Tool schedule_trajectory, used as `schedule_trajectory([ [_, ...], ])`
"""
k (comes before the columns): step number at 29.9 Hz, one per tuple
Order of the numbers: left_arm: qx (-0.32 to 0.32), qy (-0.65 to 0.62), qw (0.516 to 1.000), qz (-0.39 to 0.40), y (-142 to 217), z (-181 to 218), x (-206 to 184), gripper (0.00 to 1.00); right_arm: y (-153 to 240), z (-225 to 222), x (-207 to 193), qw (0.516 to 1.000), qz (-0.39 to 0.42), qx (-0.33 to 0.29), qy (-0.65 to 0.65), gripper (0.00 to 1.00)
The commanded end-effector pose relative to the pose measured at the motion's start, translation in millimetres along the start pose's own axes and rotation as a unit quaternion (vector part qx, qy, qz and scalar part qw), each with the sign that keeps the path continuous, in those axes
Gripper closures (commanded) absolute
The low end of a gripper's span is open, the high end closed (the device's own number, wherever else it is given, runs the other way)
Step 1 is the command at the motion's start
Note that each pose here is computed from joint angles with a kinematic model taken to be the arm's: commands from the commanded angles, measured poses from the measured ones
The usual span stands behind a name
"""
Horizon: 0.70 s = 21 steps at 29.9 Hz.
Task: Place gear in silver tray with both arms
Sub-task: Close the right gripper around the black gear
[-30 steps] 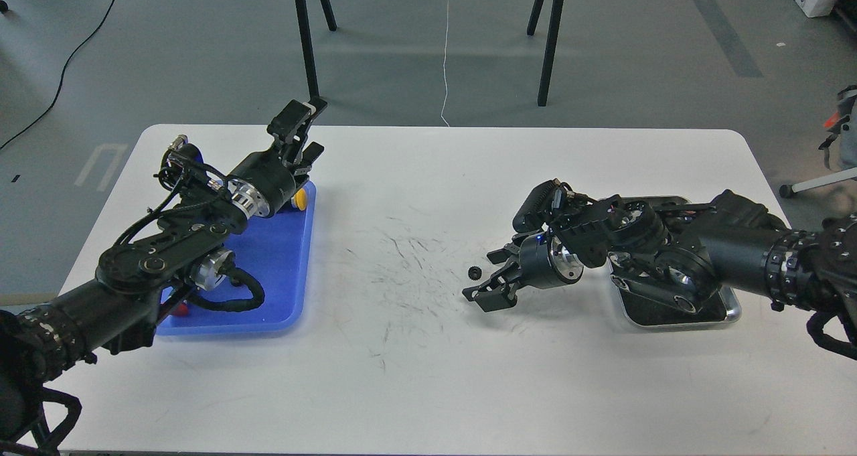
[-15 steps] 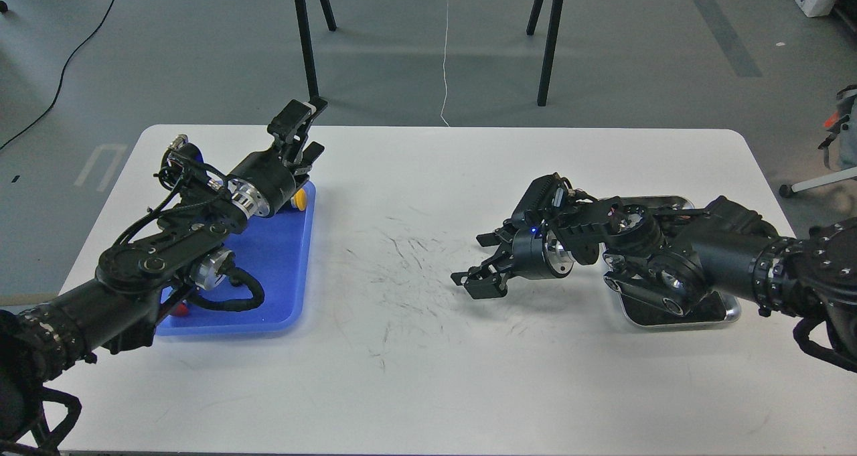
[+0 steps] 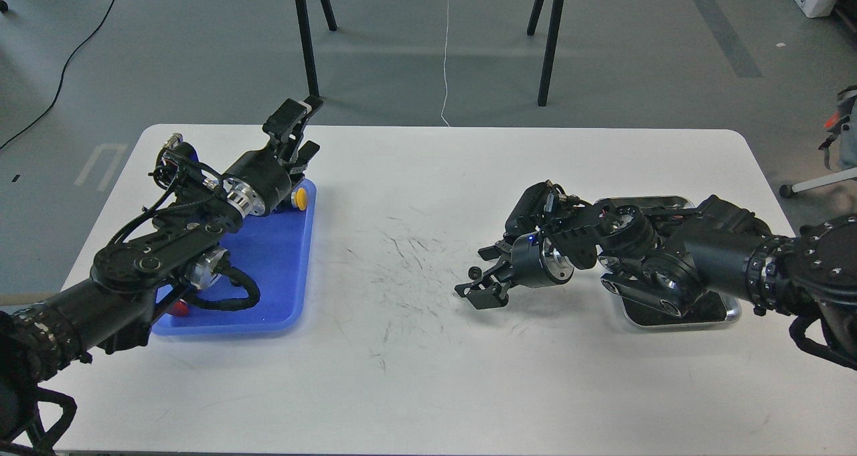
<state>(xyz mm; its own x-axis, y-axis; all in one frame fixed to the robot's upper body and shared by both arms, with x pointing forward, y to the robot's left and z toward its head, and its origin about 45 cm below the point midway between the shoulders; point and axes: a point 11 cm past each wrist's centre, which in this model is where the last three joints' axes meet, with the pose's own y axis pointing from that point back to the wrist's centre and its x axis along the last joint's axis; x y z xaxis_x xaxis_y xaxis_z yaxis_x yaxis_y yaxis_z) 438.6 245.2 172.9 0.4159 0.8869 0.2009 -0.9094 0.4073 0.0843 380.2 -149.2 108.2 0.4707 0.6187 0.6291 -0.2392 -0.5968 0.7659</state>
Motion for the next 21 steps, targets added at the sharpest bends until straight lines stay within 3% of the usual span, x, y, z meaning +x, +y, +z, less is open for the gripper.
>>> schedule_trajectory([
  [1, -0.001, 0.0, 1.0, 0.0, -0.4, 0.5, -0.4, 0.0, 0.0, 0.5, -2.8, 1.0, -0.004, -0.001, -0.001, 0.18],
  [13, -0.002, -0.003, 1.0, -0.001, -1.1, 2.1, 0.4, 0.0, 1.0, 8.1, -7.3, 1.0, -0.006, -0.014, -0.005, 0.34],
  [21, -0.006, -0.006, 1.0, -0.002, -3.0, 6.1, 1.7, 0.0, 1.2, 7.3, -2.7, 1.0, -0.003, -0.012, -0.003, 0.38],
])
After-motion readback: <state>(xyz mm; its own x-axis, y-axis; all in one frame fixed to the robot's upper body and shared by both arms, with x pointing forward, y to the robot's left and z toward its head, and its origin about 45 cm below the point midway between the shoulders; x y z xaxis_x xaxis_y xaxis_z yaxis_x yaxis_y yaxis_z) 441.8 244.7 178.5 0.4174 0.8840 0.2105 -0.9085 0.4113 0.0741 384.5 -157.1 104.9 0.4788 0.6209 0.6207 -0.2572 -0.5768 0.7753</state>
